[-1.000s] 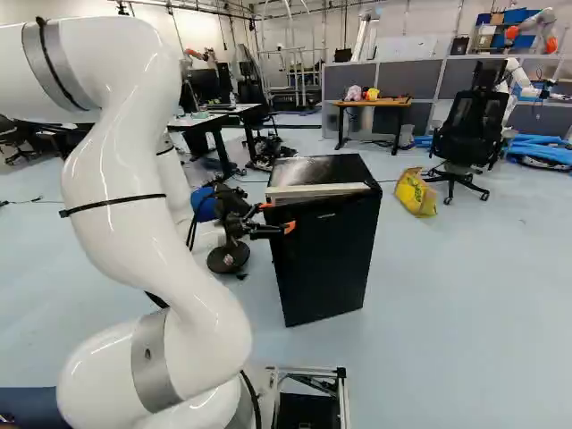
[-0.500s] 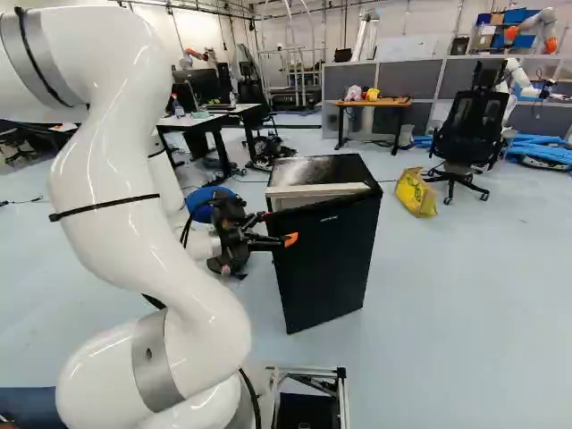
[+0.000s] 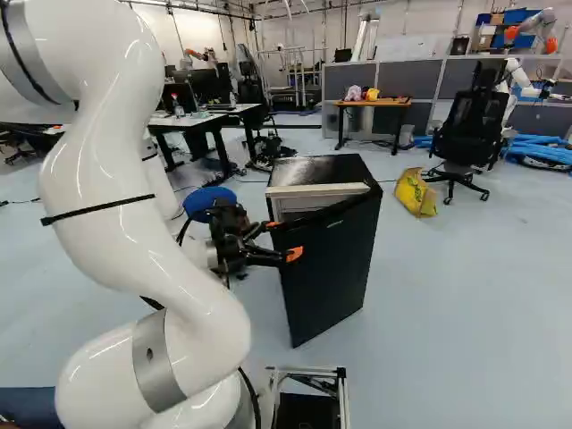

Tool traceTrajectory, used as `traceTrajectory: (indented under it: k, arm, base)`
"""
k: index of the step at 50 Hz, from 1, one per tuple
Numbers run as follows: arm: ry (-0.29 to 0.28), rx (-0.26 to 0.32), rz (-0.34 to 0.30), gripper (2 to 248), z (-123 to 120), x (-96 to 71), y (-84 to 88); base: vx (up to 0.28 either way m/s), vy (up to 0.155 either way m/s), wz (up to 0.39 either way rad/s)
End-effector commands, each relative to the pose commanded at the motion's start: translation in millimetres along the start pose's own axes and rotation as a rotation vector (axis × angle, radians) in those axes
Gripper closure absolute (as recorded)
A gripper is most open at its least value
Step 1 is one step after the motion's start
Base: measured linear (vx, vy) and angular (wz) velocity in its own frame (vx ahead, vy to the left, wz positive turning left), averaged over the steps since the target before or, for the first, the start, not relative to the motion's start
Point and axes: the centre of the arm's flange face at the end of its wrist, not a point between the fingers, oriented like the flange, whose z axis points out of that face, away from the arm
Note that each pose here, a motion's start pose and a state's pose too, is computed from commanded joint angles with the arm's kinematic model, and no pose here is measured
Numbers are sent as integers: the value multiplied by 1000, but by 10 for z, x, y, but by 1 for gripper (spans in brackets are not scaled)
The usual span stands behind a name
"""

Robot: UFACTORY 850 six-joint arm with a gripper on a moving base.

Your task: Grab a drink from the fridge

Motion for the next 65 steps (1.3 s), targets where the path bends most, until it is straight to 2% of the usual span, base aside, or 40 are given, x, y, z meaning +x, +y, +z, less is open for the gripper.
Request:
traceTrajectory:
  k: [13, 29, 65]
  arm:
    - [0, -82, 7, 3, 14, -5, 131]
    - [-3, -211, 40, 3, 100, 17, 213]
    - [-22, -559, 170, 3, 428, 144, 268]
  base:
    - [0, 0, 0]
    - [0, 0, 0]
    - [0, 0, 0]
